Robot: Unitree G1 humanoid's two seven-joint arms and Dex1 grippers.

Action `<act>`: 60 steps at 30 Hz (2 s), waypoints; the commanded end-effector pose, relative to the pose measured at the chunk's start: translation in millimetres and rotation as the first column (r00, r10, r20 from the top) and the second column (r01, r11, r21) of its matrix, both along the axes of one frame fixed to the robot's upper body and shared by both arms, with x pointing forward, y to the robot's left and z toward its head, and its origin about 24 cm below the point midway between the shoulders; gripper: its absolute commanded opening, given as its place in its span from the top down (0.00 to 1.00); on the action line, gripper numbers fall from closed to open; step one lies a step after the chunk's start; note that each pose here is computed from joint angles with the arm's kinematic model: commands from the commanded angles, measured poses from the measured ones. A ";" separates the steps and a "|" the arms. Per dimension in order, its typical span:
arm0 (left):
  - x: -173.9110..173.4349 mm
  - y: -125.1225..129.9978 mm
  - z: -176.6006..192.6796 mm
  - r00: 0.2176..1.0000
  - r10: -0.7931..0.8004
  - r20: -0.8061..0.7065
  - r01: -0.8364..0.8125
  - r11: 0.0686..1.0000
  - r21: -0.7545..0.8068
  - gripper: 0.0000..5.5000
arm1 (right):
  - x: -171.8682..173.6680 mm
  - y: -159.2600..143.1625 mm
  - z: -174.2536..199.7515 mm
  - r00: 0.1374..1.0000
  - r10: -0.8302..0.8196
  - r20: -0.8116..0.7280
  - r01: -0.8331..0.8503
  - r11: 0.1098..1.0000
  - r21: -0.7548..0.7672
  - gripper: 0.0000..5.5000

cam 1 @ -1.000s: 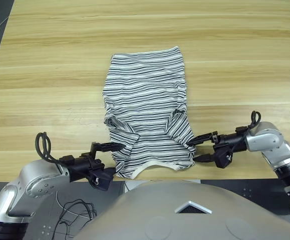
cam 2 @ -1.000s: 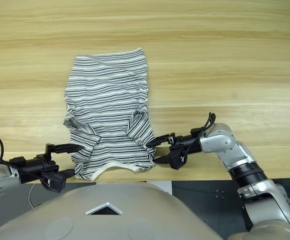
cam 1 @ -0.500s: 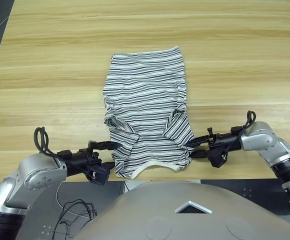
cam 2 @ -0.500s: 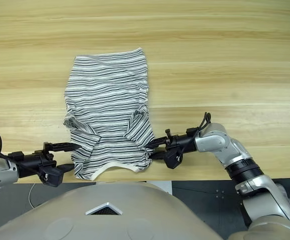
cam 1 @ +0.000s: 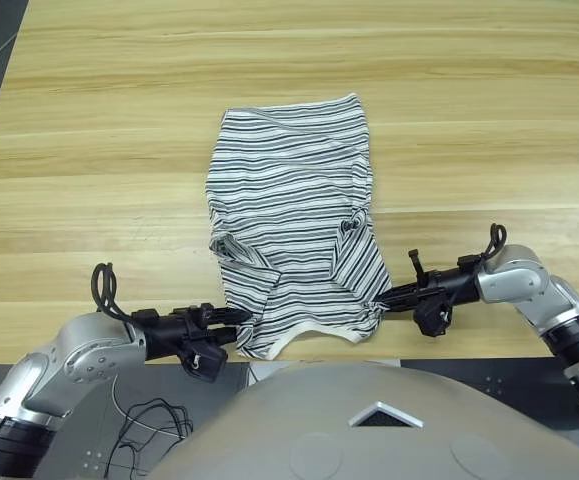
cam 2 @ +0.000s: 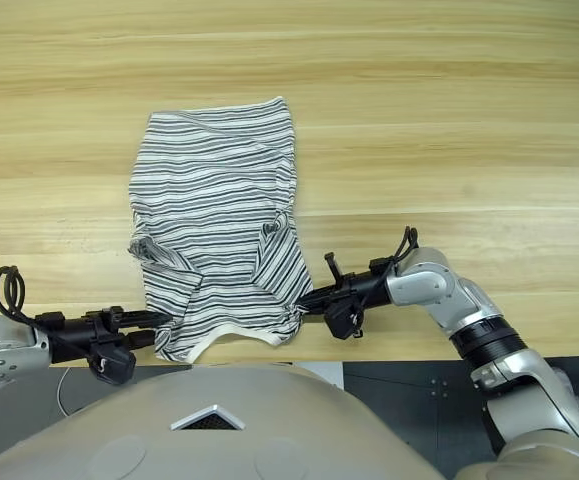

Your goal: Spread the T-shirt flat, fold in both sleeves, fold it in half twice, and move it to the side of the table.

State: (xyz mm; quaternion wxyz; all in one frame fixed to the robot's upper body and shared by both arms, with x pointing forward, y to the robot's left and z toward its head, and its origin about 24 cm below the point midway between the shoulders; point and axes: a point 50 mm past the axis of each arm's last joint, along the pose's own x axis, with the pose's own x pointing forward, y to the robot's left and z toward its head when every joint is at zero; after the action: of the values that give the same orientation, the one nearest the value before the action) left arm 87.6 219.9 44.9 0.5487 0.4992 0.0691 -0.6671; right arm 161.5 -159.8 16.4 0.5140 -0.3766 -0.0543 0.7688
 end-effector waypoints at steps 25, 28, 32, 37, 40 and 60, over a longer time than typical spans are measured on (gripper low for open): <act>79.3 -1.5 118.6 0.869 0.108 -0.484 -0.279 0.914 -0.296 0.98 | 72.3 11.1 99.2 0.828 -0.124 -0.546 0.176 0.983 0.044 0.98; 83.1 1.7 126.1 0.866 0.087 -0.493 -0.272 0.908 -0.318 0.98 | 75.5 8.7 109.1 0.801 -0.117 -0.587 0.173 0.984 0.039 0.98; 90.2 5.3 137.1 0.880 0.080 -0.468 -0.264 0.902 -0.341 0.98 | 84.0 5.9 124.6 0.773 -0.110 -0.624 0.190 0.980 0.063 0.98; 97.7 9.2 156.8 0.881 0.045 -0.471 -0.275 0.859 -0.432 0.98 | 89.4 5.0 149.4 0.713 -0.053 -0.700 0.207 0.968 0.138 0.98; 97.4 8.3 161.1 0.880 0.028 -0.474 -0.273 0.848 -0.455 0.98 | 88.8 4.9 154.7 0.691 -0.041 -0.722 0.213 0.965 0.149 0.98; 112.2 11.0 154.6 0.843 0.103 -0.527 -0.395 0.785 -0.478 0.98 | 89.2 4.3 139.6 0.591 -0.078 -0.803 0.279 0.954 0.112 0.98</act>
State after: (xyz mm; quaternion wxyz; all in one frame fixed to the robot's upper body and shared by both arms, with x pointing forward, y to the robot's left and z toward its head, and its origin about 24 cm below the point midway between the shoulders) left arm 200.2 230.8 204.6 0.7290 0.1169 0.0510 -0.6726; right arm 251.2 -155.8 159.4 0.5966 0.0642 0.1235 0.7904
